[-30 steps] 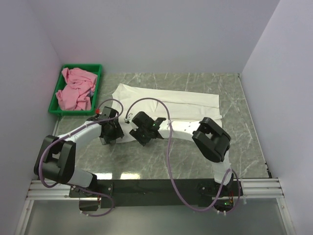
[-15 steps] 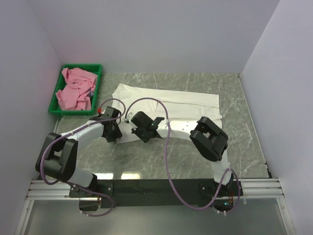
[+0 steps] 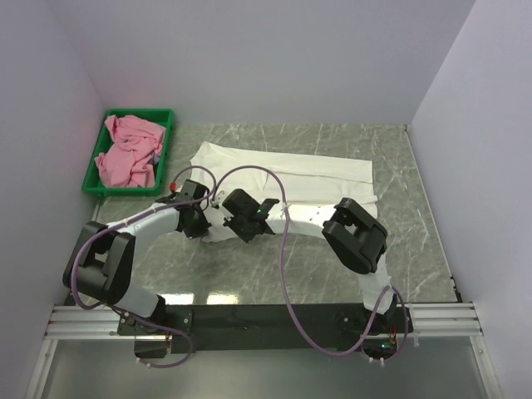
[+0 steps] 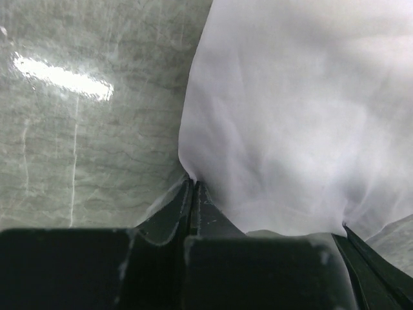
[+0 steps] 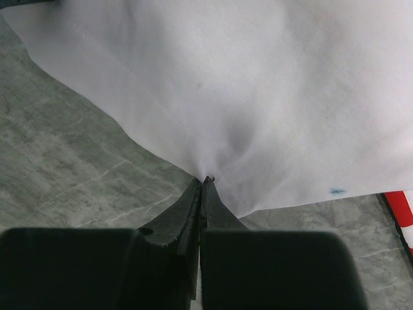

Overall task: Fold and stack the t-shirts
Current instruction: Fold the tshirt

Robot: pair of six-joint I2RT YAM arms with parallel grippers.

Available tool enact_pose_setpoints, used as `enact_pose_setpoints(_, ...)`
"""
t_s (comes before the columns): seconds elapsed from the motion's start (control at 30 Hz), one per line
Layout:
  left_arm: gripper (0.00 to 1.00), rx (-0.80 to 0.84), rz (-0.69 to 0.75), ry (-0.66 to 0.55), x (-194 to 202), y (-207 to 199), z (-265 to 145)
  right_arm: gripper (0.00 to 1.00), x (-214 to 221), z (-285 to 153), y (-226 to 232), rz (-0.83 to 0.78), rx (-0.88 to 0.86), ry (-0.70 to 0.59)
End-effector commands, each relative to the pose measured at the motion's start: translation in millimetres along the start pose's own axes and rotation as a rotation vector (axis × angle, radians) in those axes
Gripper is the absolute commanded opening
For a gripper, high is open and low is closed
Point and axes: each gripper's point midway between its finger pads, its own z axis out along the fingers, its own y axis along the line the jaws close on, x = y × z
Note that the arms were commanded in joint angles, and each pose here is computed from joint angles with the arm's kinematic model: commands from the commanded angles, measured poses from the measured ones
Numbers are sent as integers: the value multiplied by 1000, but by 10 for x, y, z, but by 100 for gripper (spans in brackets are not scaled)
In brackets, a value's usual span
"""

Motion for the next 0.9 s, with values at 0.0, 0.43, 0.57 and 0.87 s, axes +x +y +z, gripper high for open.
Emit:
enact_pose_setpoints(0.0,1,28,-15,1,-53,-118,-132,0,-214,-80,-64,19,14,-55)
enact_pose_setpoints(0.43,1,175,25,-224,-1403,-988,-475,0,-867,-370,-1149,132,201,-173)
enact_pose_setpoints(0.57,1,211,25,-270,-1753,-1175,-447,0,-1005,-373,-1479,134,278,-192)
enact_pose_setpoints(0.87,1,295,44,-344,-2247,-1517,-191,0,-1188,-226,-2129,123,420,-210)
